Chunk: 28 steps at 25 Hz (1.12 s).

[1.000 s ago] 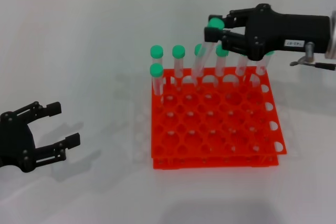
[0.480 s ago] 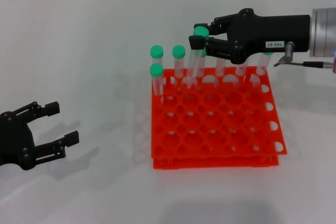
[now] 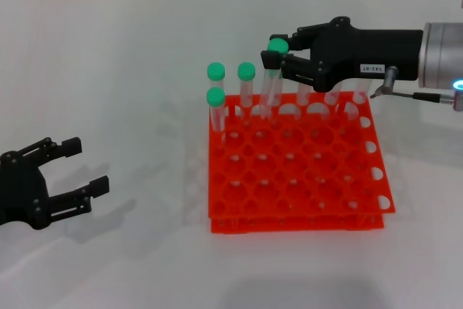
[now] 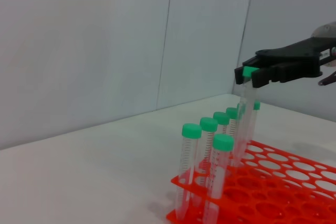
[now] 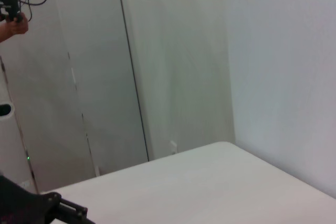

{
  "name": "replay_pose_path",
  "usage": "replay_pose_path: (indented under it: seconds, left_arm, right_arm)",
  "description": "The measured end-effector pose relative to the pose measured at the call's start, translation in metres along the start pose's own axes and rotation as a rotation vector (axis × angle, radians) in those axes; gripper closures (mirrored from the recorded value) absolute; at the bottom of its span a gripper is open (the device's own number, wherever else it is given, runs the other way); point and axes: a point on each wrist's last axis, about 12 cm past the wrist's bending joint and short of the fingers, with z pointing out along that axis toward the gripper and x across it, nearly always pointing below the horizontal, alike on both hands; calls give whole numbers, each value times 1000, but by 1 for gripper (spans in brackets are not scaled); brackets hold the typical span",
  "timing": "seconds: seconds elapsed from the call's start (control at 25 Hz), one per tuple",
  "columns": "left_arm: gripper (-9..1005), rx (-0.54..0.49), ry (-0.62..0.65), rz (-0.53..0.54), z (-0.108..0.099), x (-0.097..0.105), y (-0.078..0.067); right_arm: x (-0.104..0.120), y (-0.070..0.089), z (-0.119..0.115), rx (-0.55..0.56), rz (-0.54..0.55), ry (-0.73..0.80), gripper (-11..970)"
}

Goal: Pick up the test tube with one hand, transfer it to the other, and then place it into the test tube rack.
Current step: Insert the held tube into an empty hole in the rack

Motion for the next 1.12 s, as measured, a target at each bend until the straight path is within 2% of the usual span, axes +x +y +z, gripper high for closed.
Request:
replay_pose_path:
  seconds: [0.32, 0.72, 1.12]
  left_arm:
    - [163, -3, -1, 2, 1, -2, 2]
    - [164, -11, -3, 15, 3, -3, 4]
    - [163, 32, -11, 49, 10, 4, 0]
  right_arm:
    - [0, 2, -6, 10, 48, -22, 704]
    - [0, 8, 3, -16, 11, -15, 704]
    - [-3, 8, 8, -32, 1, -12, 704]
